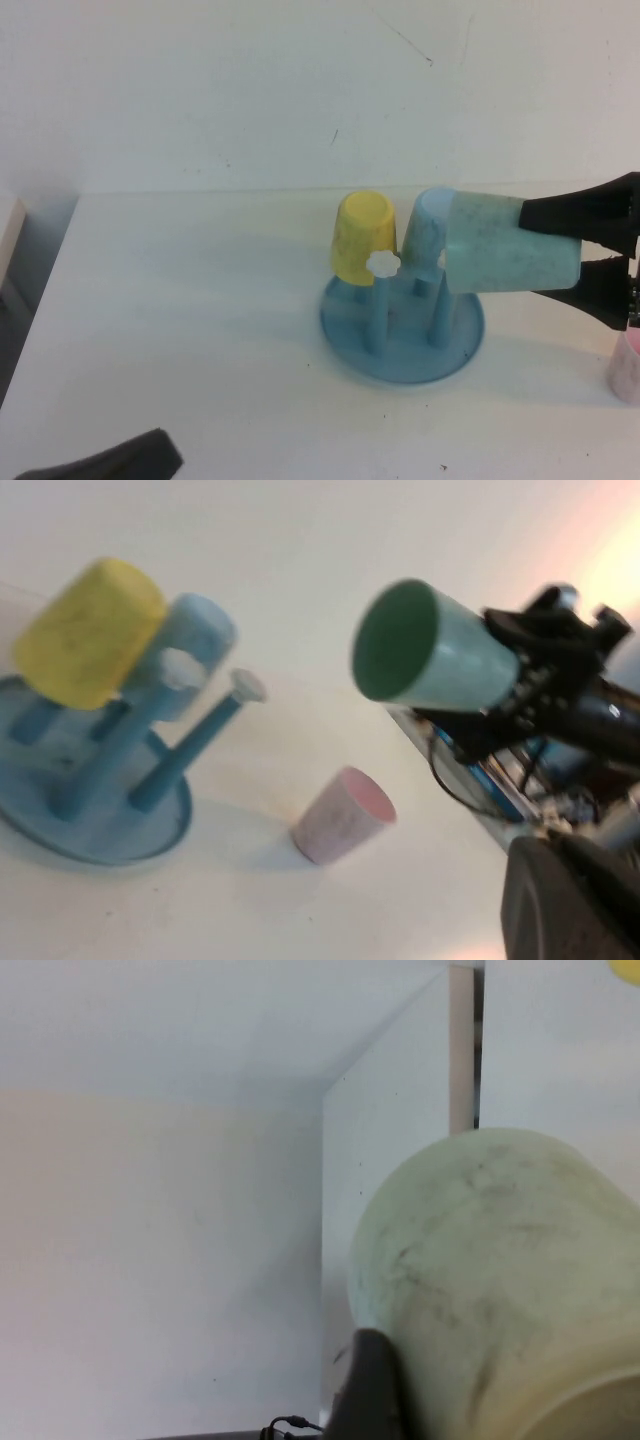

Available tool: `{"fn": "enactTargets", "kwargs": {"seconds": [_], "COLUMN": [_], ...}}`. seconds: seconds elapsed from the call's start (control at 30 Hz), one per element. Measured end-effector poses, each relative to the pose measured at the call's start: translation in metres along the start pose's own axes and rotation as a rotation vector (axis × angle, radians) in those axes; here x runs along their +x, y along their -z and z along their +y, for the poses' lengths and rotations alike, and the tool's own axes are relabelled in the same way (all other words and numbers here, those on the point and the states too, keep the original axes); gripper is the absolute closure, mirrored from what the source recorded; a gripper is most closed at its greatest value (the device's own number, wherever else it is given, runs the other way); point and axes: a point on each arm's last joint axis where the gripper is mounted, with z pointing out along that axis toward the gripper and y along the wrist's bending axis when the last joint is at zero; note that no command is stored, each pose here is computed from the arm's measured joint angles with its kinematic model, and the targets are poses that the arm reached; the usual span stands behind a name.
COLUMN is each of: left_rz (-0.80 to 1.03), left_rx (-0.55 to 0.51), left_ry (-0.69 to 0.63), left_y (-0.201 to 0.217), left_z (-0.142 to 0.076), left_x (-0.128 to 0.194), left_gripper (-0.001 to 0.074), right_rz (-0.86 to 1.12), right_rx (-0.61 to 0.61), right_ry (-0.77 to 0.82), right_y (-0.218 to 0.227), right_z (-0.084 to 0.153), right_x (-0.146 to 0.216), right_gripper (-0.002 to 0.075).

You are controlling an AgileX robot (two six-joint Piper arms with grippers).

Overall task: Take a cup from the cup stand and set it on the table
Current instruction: Hand over the cup

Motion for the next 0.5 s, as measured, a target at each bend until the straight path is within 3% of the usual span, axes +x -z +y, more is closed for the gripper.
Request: {"fn": "enactTargets", "kwargs": {"seconds": [0.13,0.27,0.37,0.5], "left_rz": [0.133,0.248,0.329,0.381], "left_rx": [0.117,0.183,0.253,0.296], "left_ry": [-0.163,-0.205,-0.223,-0.291], "left_y": [-0.022,-0.05,-0.071,-0.098], "left_z": [-0.01,-0.002,0.009,0.025], "left_x": [-0.018,-0.034,-0.042,-0.053], "left_gripper": [0.0736,0.0703,0.0624,0.0457], "right_rz": [0.019,0.023,0.005,-0.01], "right_rx": [-0.017,-0.031,-0.051,-0.068], "right_ry": [0.002,-0.001,-0.012,-0.02], "right_y": [0.0,0.0,0.0,0.0], "right_z": [0.002,0.003,0.005,0.006], "right_x": [0.002,0.002,0.0,-0.001], "right_gripper": [0.0143,0.0143,0.0143,0.0143]}}
